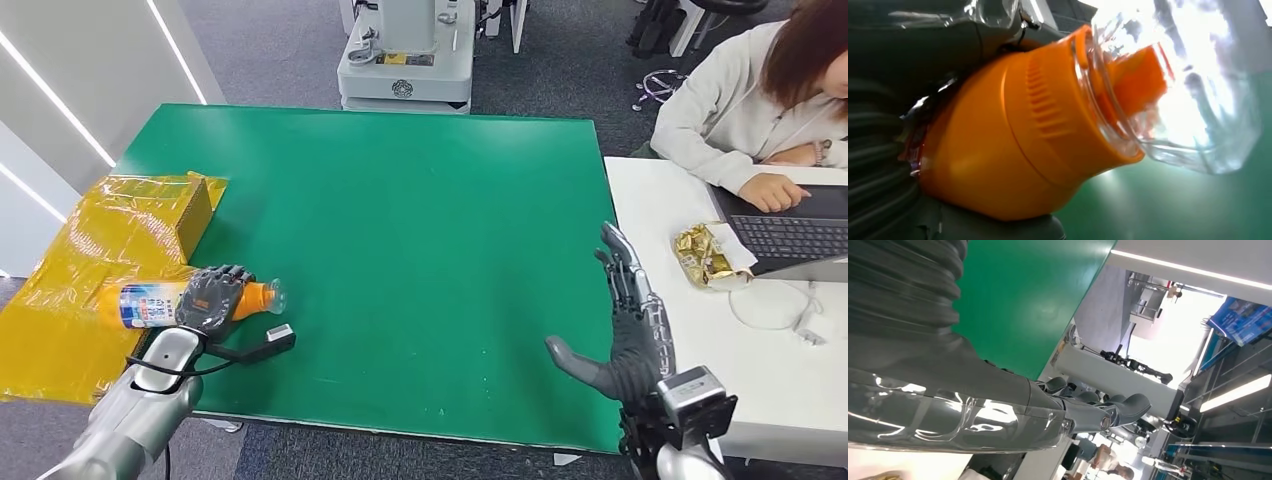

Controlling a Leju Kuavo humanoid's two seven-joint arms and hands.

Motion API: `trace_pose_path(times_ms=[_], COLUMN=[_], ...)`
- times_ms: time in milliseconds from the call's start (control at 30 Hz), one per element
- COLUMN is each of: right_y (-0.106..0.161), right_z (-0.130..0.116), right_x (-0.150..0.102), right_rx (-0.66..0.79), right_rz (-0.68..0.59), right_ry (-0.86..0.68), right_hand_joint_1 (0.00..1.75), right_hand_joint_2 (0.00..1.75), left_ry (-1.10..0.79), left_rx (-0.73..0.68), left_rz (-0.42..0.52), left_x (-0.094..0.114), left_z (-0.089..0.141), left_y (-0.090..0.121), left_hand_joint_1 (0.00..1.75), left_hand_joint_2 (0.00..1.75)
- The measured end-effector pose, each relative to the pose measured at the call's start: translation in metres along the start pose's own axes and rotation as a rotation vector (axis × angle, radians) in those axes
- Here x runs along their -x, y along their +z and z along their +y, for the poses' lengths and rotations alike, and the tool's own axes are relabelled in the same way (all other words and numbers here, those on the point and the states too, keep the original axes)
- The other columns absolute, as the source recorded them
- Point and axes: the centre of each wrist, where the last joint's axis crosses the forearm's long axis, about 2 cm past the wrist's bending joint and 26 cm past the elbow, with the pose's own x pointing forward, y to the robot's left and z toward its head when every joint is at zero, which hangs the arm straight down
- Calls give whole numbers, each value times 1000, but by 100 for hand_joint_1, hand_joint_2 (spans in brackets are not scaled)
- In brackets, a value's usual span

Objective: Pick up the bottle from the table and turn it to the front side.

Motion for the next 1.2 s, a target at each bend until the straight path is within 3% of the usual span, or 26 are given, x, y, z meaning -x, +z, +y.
trace_pose_path(times_ms=[333, 400, 500, 533, 767, 900, 1000, 1200], right_y=[4, 5, 5, 5, 3, -5, -6, -4], right_z=[7, 9, 13, 14, 19, 22, 25, 34], right_x=[5, 6, 8, 9, 14, 19, 23, 31], right_rx=[-37, -43, -56, -60, -89, -107, -113, -130], right_rz=[27, 35, 49, 52, 67, 74, 86, 110], right_ry=[-6, -9, -15, -17, -27, -41, -64, -106], right_hand_joint_1=[0, 0, 0, 0, 0, 0, 0, 0], right_hand_joint_2=[175, 175, 175, 175, 175, 175, 175, 175], left_ry=[13, -6, -33, -33, 18, 201, 421, 688], left_rx=[70, 85, 94, 95, 85, 68, 35, -46], left_rz=[87, 119, 157, 166, 213, 222, 234, 246], left_x=[10, 14, 18, 19, 26, 23, 9, -25], left_z=[-2, -3, -5, -6, -10, -16, -23, -29], left_y=[-16, -16, -13, -13, -7, 0, 6, 14], left_hand_joint_1=[175, 163, 34, 0, 0, 0, 0, 0], left_hand_joint_2=[175, 175, 175, 175, 175, 175, 175, 175])
